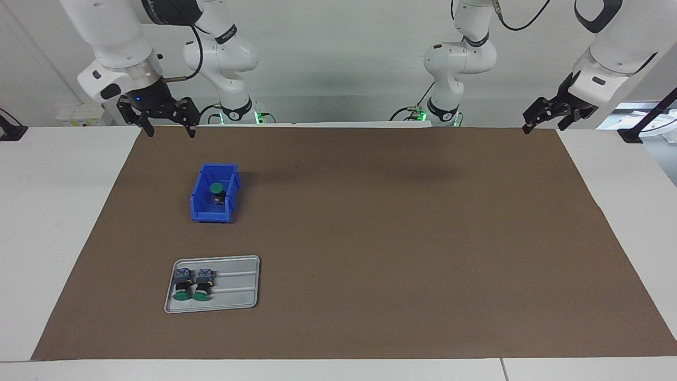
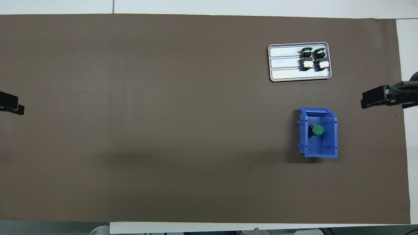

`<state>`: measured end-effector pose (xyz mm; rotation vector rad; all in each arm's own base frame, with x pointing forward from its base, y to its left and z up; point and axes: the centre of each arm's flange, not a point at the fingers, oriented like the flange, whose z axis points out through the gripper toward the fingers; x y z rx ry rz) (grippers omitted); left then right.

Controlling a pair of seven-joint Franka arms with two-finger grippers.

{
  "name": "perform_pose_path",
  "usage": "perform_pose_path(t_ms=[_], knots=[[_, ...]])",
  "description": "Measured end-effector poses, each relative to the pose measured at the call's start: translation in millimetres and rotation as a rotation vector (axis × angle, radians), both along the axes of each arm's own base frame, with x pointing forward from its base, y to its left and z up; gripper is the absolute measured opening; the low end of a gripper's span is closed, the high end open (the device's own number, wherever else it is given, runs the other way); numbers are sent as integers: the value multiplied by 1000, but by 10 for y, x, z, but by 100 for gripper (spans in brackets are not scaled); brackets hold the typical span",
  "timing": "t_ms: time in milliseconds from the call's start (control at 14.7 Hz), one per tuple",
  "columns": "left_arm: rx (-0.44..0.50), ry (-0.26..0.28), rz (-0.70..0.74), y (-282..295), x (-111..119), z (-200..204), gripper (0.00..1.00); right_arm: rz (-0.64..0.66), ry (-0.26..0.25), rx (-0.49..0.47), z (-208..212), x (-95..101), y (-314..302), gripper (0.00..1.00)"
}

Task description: Place and press button with both arms

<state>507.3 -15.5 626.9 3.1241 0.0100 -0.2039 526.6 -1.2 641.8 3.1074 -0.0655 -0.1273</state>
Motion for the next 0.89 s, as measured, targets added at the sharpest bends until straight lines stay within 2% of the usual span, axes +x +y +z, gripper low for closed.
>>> perform_pose_path(t_ms=[204,341,886], knots=[[0,1,0,0,0,-4,100,-14,13,3,-35,178,-135,99],[0,1,0,0,0,-4,100,-6,26,3,-121,230,-95,99],[0,1,2,12,0,-4,100,-7,27,3,-128,234,-103,99]])
